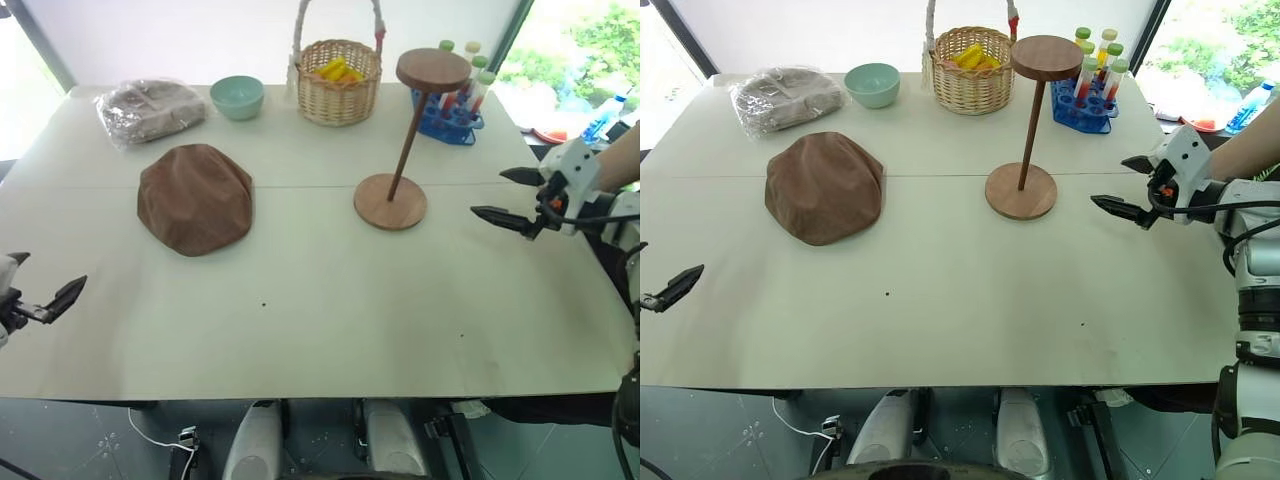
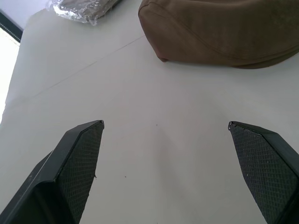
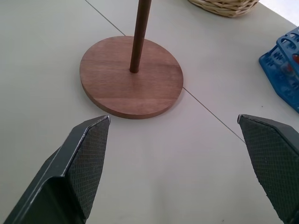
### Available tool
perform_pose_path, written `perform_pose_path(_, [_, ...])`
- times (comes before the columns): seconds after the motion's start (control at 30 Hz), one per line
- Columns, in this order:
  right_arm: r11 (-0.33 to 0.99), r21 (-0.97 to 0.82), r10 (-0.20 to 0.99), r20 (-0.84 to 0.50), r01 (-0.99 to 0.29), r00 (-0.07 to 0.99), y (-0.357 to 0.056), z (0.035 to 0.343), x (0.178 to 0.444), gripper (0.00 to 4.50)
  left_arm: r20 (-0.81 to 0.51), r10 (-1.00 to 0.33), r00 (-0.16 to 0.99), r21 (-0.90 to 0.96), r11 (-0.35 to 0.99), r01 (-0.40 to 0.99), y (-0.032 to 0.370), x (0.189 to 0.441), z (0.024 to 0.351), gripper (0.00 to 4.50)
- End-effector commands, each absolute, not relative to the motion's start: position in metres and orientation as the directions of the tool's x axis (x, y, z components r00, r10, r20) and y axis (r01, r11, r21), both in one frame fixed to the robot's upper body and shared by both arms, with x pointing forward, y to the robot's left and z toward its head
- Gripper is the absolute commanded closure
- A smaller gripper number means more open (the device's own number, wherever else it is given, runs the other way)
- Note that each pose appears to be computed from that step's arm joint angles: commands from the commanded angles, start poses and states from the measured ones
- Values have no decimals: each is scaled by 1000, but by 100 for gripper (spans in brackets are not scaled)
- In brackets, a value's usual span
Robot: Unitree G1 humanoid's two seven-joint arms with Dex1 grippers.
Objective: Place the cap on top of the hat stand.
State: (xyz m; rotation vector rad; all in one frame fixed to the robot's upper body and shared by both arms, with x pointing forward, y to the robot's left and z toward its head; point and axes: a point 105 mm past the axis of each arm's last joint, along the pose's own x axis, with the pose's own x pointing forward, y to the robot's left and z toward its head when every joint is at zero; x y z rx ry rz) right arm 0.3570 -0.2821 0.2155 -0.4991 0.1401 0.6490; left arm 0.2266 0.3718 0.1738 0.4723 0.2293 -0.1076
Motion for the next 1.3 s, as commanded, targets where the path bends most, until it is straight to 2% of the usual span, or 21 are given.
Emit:
perform_pose_path(0.03, [674,-449,542,-239,-587,806,-284,233,357,0,-225,-50,973,468,871,152,372,225,182,3])
perform_pose_path(0.3, [687,-430,538,-242,-586,808,-286,232,359,0,-239,-50,970,457,876,158,372,221,182,3])
perform_pose_path(0.5, [649,-394,609,-243,-651,755,-271,243,350,0,-232,-102,967,510,834,210,356,231,194,3])
perform_pose_path(0.7, [458,-295,793,-292,-839,535,-222,258,303,0,-281,-158,947,641,703,307,318,251,196,3])
perform_pose_path(0.87, [337,-260,864,-295,-905,407,-184,267,272,0,-273,-172,947,778,539,322,283,271,192,3])
perform_pose_path(1.07, [296,-254,894,-267,-921,361,-163,278,253,0,-203,-168,965,893,374,253,256,295,188,3])
perform_pose_path(1.3, [332,-265,886,-241,-905,395,-155,279,255,0,-195,-191,962,933,266,242,221,316,162,3])
